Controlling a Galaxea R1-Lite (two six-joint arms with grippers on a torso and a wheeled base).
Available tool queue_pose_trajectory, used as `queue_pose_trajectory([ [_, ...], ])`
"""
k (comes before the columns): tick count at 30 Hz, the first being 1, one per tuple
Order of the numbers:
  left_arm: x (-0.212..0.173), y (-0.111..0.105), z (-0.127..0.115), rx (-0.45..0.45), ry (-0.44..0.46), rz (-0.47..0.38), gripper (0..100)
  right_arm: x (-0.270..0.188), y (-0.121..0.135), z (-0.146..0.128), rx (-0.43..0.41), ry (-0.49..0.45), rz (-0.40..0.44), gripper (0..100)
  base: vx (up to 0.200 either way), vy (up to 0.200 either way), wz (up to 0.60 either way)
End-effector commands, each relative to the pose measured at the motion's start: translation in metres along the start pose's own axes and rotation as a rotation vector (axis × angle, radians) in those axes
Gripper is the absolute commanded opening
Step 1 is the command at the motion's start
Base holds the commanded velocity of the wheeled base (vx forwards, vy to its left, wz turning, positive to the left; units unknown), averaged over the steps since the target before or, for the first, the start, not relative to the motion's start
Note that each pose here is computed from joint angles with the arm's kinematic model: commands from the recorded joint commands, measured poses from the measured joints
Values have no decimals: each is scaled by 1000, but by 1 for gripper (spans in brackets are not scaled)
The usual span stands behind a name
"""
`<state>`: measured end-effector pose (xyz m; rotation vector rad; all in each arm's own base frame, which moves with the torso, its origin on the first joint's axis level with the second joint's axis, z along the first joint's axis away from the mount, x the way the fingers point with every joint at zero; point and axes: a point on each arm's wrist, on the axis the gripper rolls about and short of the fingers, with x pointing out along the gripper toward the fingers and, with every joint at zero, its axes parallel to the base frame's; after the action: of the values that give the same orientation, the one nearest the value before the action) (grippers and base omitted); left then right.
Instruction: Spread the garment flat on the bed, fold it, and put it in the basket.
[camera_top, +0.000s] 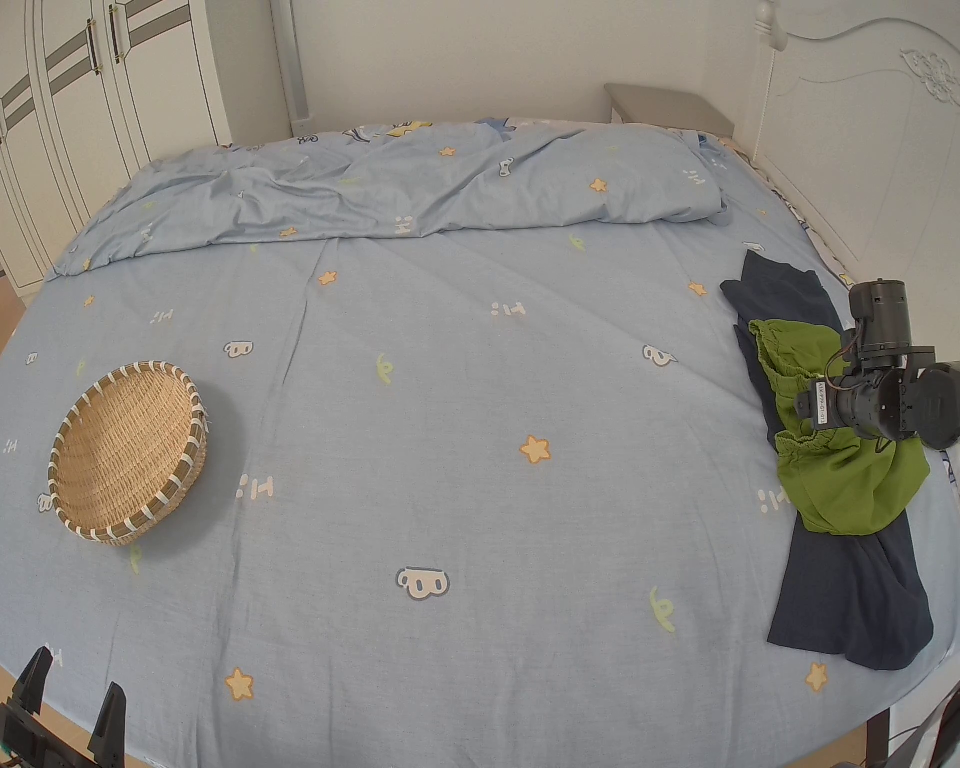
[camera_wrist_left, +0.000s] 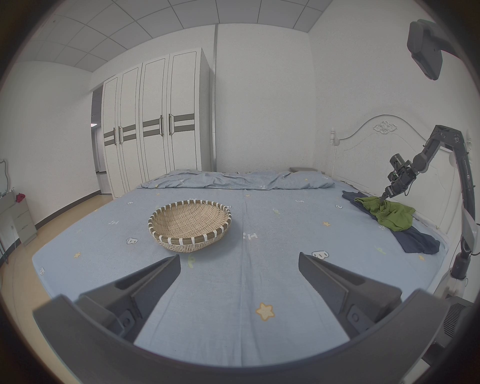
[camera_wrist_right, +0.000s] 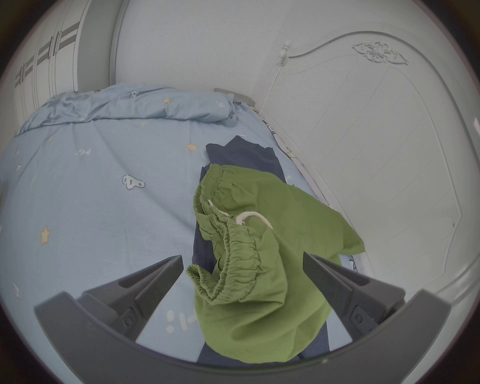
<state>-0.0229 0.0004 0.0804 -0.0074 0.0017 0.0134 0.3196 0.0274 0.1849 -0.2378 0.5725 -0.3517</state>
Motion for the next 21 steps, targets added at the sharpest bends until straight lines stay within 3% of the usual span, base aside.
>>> queue_pose_trajectory([
  [1,0,0,-5,0,0,0,100,26,8,-4,-15,45,-12,100,0,0,0],
  [14,0,0,-5,0,0,0,100,51,5,-1,16,49,-59,100,0,0,0],
  [15,0,0,-5,0,0,0,100,52,5,-1,17,47,-58,0,0,0,0],
  [21,0,0,-5,0,0,0,100,52,6,6,26,30,-56,0,0,0,0],
])
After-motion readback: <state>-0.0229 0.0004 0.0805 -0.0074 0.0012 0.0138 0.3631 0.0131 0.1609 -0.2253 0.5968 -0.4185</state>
